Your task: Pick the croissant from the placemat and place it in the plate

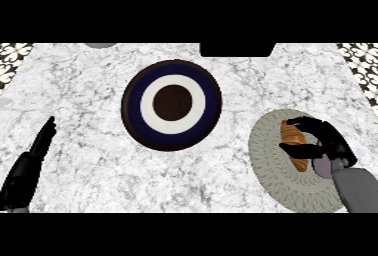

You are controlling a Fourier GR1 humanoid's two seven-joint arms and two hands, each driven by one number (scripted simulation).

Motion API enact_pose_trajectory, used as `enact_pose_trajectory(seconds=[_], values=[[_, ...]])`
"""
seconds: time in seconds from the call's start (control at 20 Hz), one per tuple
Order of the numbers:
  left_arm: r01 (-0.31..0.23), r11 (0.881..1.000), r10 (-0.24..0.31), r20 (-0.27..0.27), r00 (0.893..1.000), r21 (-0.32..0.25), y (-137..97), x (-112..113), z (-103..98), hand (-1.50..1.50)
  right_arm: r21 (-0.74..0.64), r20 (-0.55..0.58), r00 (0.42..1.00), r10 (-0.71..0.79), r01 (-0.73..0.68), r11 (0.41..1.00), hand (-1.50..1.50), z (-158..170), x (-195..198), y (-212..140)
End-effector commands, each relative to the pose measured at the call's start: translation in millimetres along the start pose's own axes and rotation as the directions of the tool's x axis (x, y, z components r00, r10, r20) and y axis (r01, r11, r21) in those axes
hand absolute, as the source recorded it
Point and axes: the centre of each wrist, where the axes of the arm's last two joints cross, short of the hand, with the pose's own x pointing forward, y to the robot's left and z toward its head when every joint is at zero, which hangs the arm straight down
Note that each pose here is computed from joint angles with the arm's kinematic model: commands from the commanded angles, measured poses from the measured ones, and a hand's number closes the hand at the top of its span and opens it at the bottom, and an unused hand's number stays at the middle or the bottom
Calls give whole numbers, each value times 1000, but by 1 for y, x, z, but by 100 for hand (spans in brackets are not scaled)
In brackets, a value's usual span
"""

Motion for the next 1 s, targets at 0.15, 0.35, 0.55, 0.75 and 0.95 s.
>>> enact_pose_trajectory(seconds=[0.15,0.35,0.55,0.75,0.95], values=[[3,1000,-3,-10,1000,0,-15,-14,19,0,-18,26,1000,11,-11,1000,150,-5,-11,2],[10,1000,-10,21,1000,-6,9,17,10,0,-111,-13,997,77,-77,991,150,0,-15,6],[5,1000,-5,-19,1000,11,2,-8,5,0,-254,-55,963,265,-270,929,150,25,-26,62],[-10,1000,10,-18,1000,15,-7,-5,6,0,-444,-117,931,345,-360,821,150,41,-34,59],[1,1000,-2,-10,1000,-2,-4,-10,11,0,-584,-86,943,322,-309,751,150,69,-25,68]])
